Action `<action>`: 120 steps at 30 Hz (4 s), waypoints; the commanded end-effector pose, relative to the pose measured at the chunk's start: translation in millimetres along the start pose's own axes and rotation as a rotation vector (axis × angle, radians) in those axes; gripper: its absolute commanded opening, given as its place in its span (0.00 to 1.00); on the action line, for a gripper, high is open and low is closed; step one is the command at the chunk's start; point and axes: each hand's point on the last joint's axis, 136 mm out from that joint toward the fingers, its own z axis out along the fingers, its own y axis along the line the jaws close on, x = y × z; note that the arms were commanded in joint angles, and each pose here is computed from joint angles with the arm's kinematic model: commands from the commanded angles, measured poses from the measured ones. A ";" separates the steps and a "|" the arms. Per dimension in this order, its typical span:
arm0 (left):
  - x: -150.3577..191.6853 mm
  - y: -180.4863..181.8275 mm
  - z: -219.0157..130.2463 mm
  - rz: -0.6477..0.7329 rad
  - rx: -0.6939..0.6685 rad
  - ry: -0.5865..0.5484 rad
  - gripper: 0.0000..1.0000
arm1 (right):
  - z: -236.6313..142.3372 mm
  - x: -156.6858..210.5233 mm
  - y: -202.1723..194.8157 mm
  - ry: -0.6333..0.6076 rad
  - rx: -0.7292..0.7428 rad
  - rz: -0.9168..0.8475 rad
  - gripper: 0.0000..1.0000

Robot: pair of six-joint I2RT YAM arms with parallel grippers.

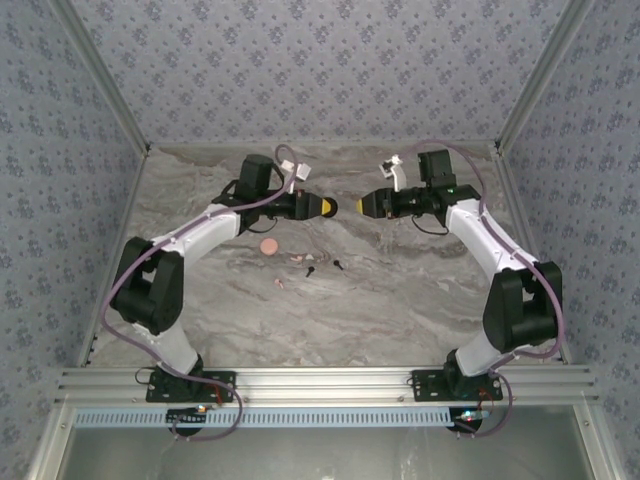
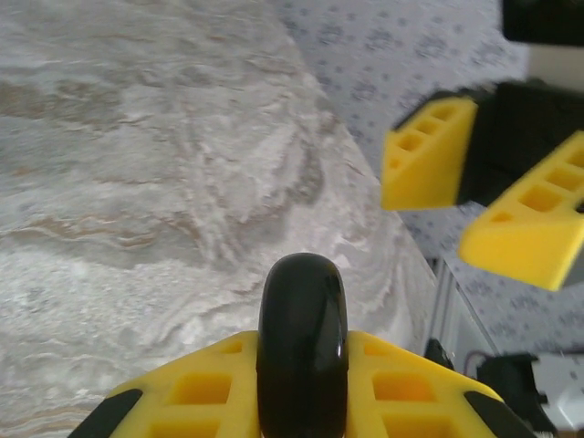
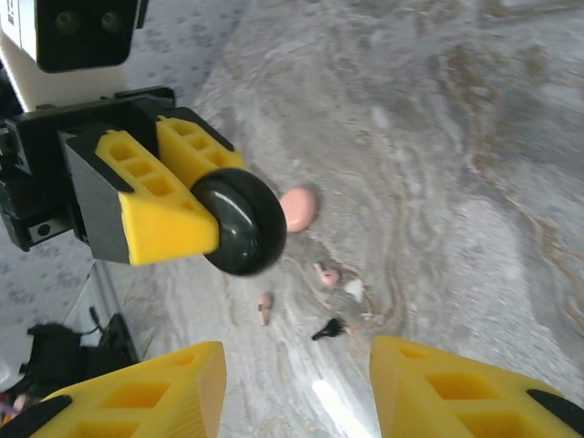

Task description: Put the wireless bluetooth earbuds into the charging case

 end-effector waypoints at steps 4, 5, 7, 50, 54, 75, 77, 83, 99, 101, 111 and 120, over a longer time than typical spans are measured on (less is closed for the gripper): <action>7.6 -65.0 -28.6 0.226 0.184 0.032 0.17 | 0.3 -3.2 52.4 0.041 -0.176 -0.116 0.49; 8.4 -67.8 -30.7 0.238 0.188 0.032 0.17 | 0.9 -3.7 55.6 0.041 -0.187 -0.124 0.50; 9.2 -73.4 -34.9 0.256 0.194 0.029 0.17 | 2.0 -3.8 63.8 0.046 -0.213 -0.144 0.50; 17.7 -78.9 -35.0 0.276 0.181 0.033 0.34 | 5.0 -6.6 102.3 0.054 -0.337 -0.211 0.25; 14.8 -80.3 -35.9 0.273 0.183 0.007 0.40 | 5.2 -7.4 102.0 0.050 -0.340 -0.205 0.25; 4.2 -84.8 -37.6 0.258 0.198 -0.071 0.39 | 7.4 -1.9 104.5 0.056 -0.348 -0.204 0.25; 3.3 -85.9 -38.1 0.260 0.200 -0.075 0.40 | 7.6 -1.5 104.1 0.057 -0.348 -0.203 0.25; 2.6 -86.5 -37.7 0.261 0.200 -0.079 0.40 | 7.4 -0.3 104.7 0.060 -0.350 -0.204 0.25; 5.7 -80.4 -29.1 0.240 0.189 -0.066 0.12 | 6.7 -2.9 103.7 0.050 -0.330 -0.208 0.26; 6.2 -79.6 -29.2 0.245 0.178 -0.064 0.10 | 5.9 -4.1 101.7 0.043 -0.306 -0.209 0.29; 5.4 -77.6 -37.5 0.438 0.069 -0.092 0.14 | -6.3 -4.5 80.3 0.019 -0.064 -0.221 0.49; 28.5 -94.8 -50.4 0.873 0.090 -0.177 0.08 | -10.5 16.2 92.8 0.093 -0.049 -0.277 0.56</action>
